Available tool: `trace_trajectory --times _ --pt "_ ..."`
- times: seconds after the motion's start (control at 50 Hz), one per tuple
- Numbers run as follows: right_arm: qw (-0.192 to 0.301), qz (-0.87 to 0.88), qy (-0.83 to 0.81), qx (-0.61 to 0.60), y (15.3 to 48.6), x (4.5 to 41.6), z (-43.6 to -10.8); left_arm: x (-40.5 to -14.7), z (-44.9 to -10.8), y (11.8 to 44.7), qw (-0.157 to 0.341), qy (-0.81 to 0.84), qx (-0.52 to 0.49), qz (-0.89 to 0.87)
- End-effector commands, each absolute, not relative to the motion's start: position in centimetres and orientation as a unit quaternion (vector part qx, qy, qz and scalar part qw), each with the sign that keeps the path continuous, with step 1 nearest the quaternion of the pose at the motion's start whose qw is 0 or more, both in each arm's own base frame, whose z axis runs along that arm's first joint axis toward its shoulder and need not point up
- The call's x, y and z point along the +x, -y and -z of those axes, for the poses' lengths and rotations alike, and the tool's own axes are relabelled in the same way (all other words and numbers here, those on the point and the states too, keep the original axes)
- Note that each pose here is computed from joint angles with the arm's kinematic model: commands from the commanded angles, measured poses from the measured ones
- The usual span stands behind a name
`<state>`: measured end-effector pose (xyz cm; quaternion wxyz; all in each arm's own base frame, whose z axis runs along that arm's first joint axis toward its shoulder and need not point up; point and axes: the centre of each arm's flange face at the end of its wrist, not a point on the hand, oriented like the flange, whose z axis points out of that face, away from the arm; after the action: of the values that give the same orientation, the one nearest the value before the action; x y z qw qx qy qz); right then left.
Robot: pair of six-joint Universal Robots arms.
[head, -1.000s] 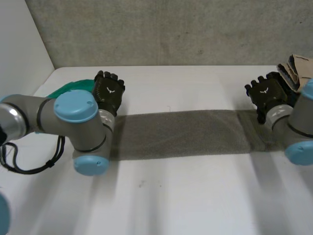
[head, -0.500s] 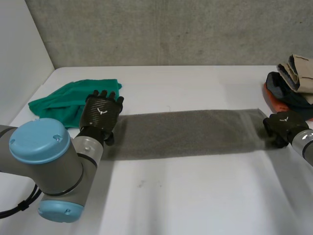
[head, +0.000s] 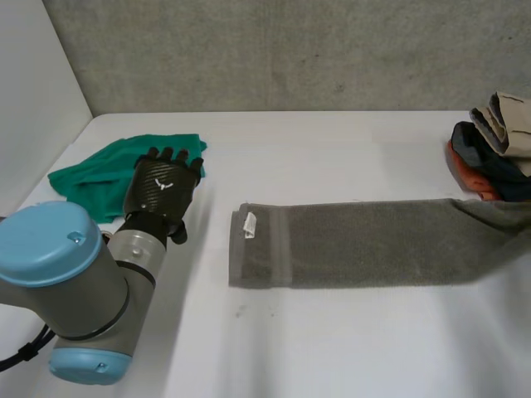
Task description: Fold the laundry.
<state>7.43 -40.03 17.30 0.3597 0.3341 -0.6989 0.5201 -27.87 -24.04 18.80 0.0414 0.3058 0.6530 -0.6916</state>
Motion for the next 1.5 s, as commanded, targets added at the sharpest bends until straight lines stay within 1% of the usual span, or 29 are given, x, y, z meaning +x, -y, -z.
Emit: trace_trajectory --times 0.02,0.08,0.1,0.14,0.16,0.22,0.24,0.32,0.38,0.44,0.52,0.54,0.6,0.62,0.68,0.76,0.84,0.9,0.96,1.04,1.12,1.2,1.28,1.32,1.36,1.38,1.44,1.46,1.5 --pt "0.203 -0.666 0.590 0.409 36.4 21.4 -20.1 -27.3 -19.7 23.8 0.045 -0.649 0.297 0.699" --pt "0.134 -0.695 0.542 0.454 33.6 26.2 -20.1 -27.2 -19.9 23.7 0.044 -0.648 0.296 0.701" --pt "0.091 -0.707 0.506 0.487 31.3 29.3 -19.9 -27.2 -20.0 23.6 0.044 -0.647 0.295 0.701" --pt "0.051 -0.716 0.472 0.513 29.0 32.1 -19.7 -27.1 -19.9 23.5 0.044 -0.648 0.296 0.700" --pt "0.014 -0.715 0.446 0.538 27.0 34.2 -18.7 -27.1 -19.9 23.5 0.044 -0.648 0.296 0.700" --pt "-0.030 -0.705 0.423 0.569 24.3 36.5 -16.7 -27.0 -19.8 23.3 0.045 -0.650 0.297 0.698" --pt "-0.050 -0.691 0.421 0.585 22.9 37.5 -15.2 -27.0 -19.8 23.3 0.045 -0.650 0.297 0.698" --pt "-0.092 -0.657 0.419 0.620 19.9 38.6 -12.0 -27.0 -19.7 23.2 0.044 -0.650 0.299 0.697" --pt "-0.101 -0.647 0.422 0.627 19.3 38.3 -11.2 -27.1 -19.6 23.1 0.043 -0.650 0.300 0.697" --pt "-0.089 -0.651 0.436 0.614 19.6 37.9 -11.9 -27.2 -19.7 23.1 0.042 -0.649 0.301 0.697" --pt "-0.067 -0.662 0.492 0.562 21.4 36.3 -14.0 -27.3 -19.8 23.1 0.039 -0.647 0.302 0.700" --pt "-0.058 -0.658 0.538 0.524 23.1 34.5 -14.7 -27.4 -19.9 23.1 0.039 -0.646 0.301 0.701" --pt "-0.052 -0.644 0.604 0.467 25.2 31.4 -15.7 -27.7 -20.1 23.0 0.036 -0.642 0.302 0.704" --pt "-0.054 -0.625 0.644 0.438 25.8 29.5 -15.9 -27.8 -20.2 22.9 0.033 -0.640 0.304 0.705" --pt "-0.059 -0.596 0.687 0.411 26.3 27.5 -15.4 -28.4 -20.2 22.3 0.026 -0.637 0.310 0.706" --pt "-0.050 -0.561 0.728 0.390 26.7 24.9 -14.0 -28.9 -20.1 21.7 0.018 -0.633 0.319 0.705" --pt "-0.030 -0.540 0.744 0.391 27.1 22.9 -12.7 -29.3 -20.3 21.6 0.013 -0.629 0.321 0.708" --pt "-0.001 -0.537 0.738 0.409 27.4 22.2 -12.4 -30.1 -20.2 21.2 0.002 -0.623 0.333 0.708" --pt "0.010 -0.544 0.728 0.417 27.6 22.1 -12.4 -31.8 -19.4 20.5 -0.031 -0.612 0.368 0.699" --pt "0.012 -0.548 0.726 0.415 27.5 22.0 -12.4 -33.0 -17.6 20.3 -0.061 -0.610 0.404 0.679" --pt "0.010 -0.546 0.728 0.415 27.2 21.9 -11.9 -33.4 -15.5 20.5 -0.061 -0.622 0.421 0.657" --pt "0.025 -0.566 0.713 0.413 27.9 21.9 -12.2 -33.2 -14.9 20.5 -0.052 -0.634 0.418 0.649" --pt "0.084 -0.593 0.689 0.408 29.3 21.8 -13.7 -32.6 -15.5 20.6 -0.033 -0.640 0.401 0.655" --pt "0.138 -0.608 0.669 0.405 30.7 21.5 -15.2 -32.3 -16.5 20.7 -0.025 -0.638 0.387 0.665" --pt "0.161 -0.614 0.654 0.412 31.1 21.8 -15.9 -31.6 -17.8 20.5 -0.016 -0.637 0.369 0.676" --pt "0.170 -0.626 0.632 0.423 31.1 22.8 -16.9 -31.3 -18.2 20.5 -0.014 -0.637 0.364 0.680" --pt "0.146 -0.653 0.581 0.463 29.3 26.8 -18.3 -30.4 -18.9 20.5 -0.002 -0.638 0.352 0.685" --pt "0.115 -0.672 0.543 0.490 27.4 29.7 -19.1 -30.3 -19.0 20.5 0.001 -0.639 0.350 0.685" --pt "0.076 -0.685 0.509 0.516 25.2 32.2 -19.6 -29.5 -19.4 20.5 0.009 -0.641 0.341 0.687"
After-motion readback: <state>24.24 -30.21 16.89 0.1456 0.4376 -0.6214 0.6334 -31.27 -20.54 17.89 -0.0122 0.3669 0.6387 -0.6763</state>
